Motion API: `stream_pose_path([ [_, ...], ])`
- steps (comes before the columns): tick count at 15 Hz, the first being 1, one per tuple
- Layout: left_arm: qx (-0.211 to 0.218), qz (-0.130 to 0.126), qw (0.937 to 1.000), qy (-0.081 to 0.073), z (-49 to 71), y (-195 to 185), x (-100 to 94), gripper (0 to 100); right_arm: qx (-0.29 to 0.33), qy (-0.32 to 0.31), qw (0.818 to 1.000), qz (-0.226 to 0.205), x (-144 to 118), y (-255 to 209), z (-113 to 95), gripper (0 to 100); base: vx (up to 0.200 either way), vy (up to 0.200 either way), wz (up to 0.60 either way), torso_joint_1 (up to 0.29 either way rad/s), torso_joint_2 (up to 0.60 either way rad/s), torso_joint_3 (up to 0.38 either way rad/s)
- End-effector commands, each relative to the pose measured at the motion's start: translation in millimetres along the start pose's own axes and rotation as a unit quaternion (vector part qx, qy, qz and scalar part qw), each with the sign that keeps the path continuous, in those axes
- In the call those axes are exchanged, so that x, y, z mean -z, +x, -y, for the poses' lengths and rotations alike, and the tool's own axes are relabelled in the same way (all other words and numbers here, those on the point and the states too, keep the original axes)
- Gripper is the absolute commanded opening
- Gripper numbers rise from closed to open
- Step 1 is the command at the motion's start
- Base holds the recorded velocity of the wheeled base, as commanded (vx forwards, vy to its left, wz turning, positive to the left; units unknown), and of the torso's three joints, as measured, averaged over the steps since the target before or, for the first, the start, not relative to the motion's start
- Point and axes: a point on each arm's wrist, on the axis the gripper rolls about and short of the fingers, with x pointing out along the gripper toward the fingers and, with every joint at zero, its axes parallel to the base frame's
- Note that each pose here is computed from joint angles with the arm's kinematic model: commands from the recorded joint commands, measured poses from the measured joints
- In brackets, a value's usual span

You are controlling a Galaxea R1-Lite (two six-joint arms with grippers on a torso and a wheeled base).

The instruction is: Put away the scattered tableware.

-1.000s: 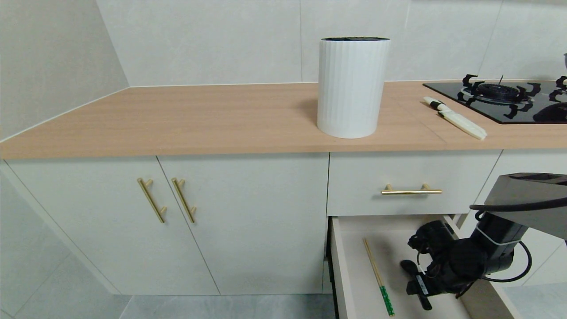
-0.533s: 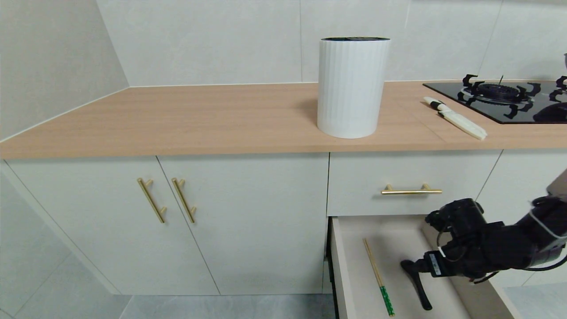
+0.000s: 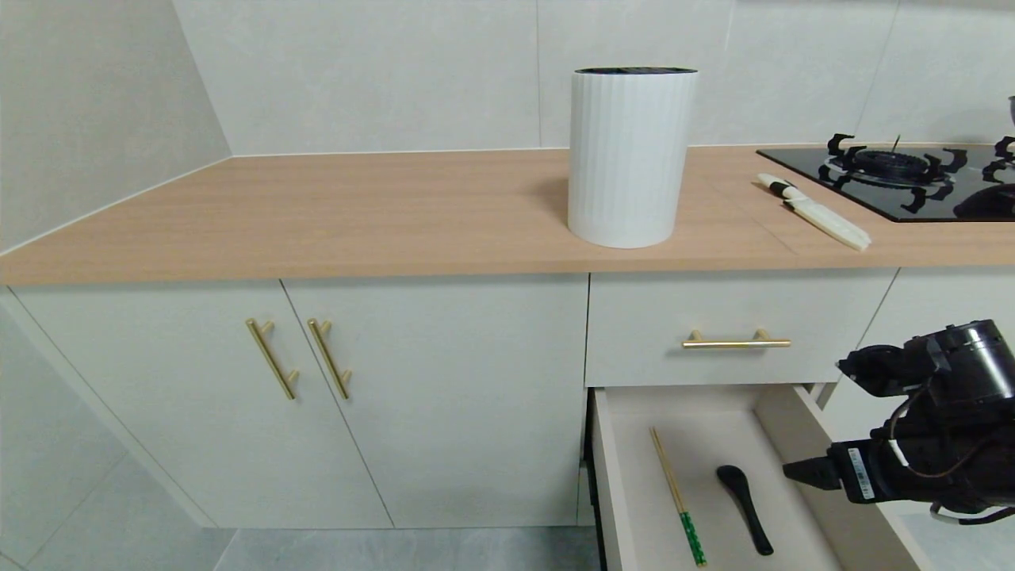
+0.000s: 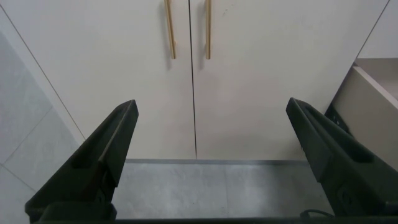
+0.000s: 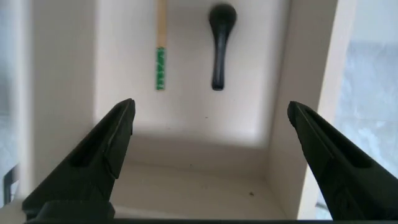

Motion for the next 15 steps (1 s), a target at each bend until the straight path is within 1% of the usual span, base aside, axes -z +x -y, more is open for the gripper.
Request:
stream_pose_path([
  [1, -0.001, 0.000, 1.0000, 0.000, 0.0, 0.0, 0.0, 100, -0.008, -0.006, 0.999, 0.033, -2.4, -17.2, -3.2, 100, 0.000, 0.000, 0.00, 0.000, 0.00, 0.000],
  [4, -0.001, 0.000, 1.0000, 0.000, 0.0, 0.0, 0.0, 100, -0.008, -0.006, 0.999, 0.031, -1.5, -17.0, -3.4, 100, 0.000, 0.000, 0.00, 0.000, 0.00, 0.000],
  [15, -0.001, 0.000, 1.0000, -0.001, 0.0, 0.0, 0.0, 100, -0.014, -0.016, 1.000, 0.023, 1.6, -15.0, -8.0, 100, -0.200, 0.000, 0.00, 0.002, 0.00, 0.008],
])
